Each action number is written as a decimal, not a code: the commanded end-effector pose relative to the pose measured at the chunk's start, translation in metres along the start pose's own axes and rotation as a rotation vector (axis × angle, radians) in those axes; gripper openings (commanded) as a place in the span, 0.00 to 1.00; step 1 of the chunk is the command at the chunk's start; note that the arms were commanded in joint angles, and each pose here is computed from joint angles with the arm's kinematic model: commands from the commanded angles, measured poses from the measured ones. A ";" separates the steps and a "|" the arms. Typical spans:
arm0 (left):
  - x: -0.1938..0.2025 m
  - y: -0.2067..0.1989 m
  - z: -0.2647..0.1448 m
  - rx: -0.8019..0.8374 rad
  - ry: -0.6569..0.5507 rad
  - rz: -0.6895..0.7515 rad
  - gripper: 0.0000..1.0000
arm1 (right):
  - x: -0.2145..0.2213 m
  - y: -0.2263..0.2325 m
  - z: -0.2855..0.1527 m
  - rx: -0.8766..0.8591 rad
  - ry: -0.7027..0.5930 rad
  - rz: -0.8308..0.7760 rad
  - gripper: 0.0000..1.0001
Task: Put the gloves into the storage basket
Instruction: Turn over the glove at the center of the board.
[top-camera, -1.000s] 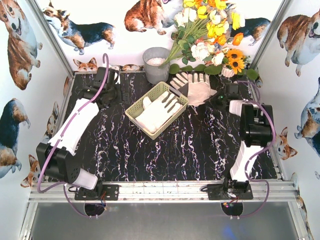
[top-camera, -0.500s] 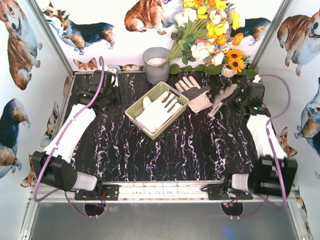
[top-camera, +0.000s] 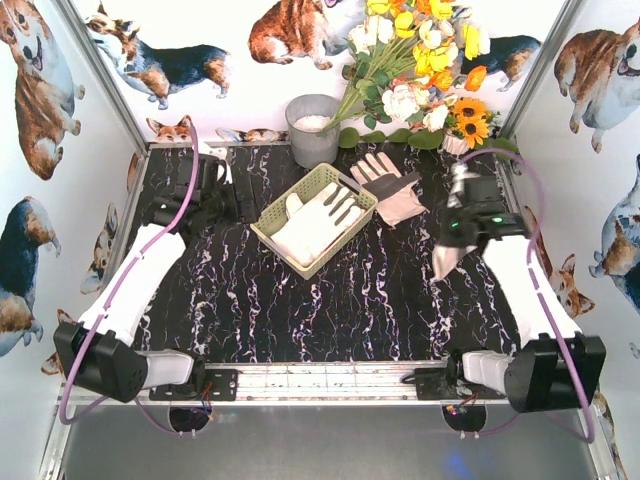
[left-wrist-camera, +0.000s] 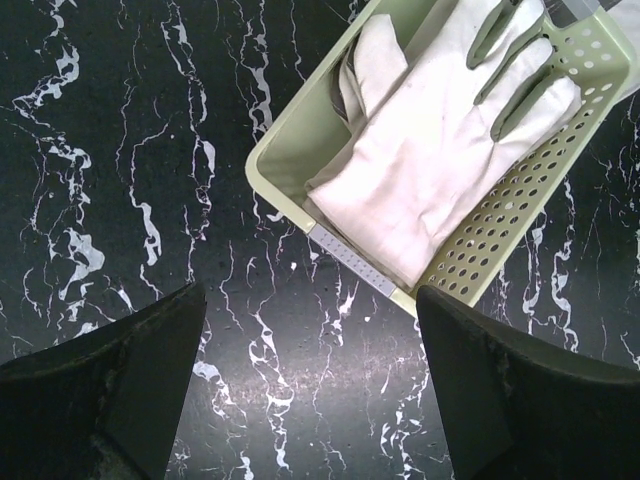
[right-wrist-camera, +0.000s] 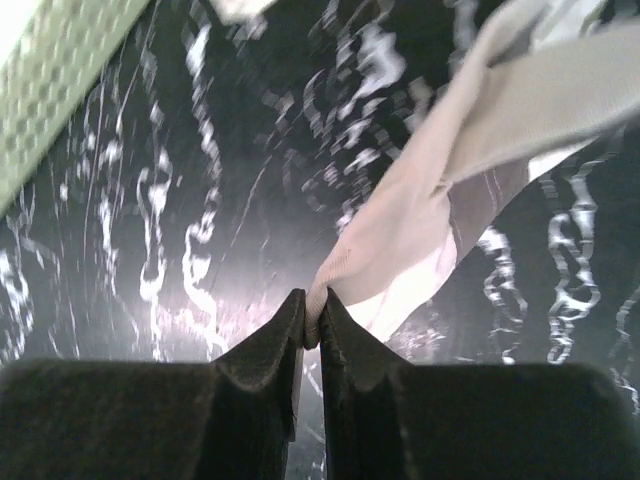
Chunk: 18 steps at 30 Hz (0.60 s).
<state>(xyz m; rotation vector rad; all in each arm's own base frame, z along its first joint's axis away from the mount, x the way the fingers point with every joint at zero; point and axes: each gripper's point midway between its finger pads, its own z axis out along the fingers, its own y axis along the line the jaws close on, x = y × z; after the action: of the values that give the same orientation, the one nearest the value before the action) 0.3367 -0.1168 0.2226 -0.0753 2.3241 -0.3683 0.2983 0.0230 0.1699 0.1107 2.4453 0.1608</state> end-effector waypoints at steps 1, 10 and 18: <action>0.001 -0.001 -0.013 0.012 -0.021 -0.020 0.81 | 0.038 0.041 0.010 -0.119 0.107 -0.166 0.05; 0.023 0.005 -0.029 0.003 -0.013 -0.067 0.82 | 0.108 0.133 0.019 -0.379 0.302 -0.281 0.05; 0.057 0.002 -0.028 0.032 0.066 -0.123 0.76 | 0.167 0.210 0.000 -0.590 0.417 -0.419 0.06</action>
<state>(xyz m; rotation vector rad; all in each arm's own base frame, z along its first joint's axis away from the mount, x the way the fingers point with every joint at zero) 0.2909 -0.1113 0.2108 -0.1585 2.3474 -0.4228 0.1965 0.2073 0.0913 -0.6516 2.7011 0.6007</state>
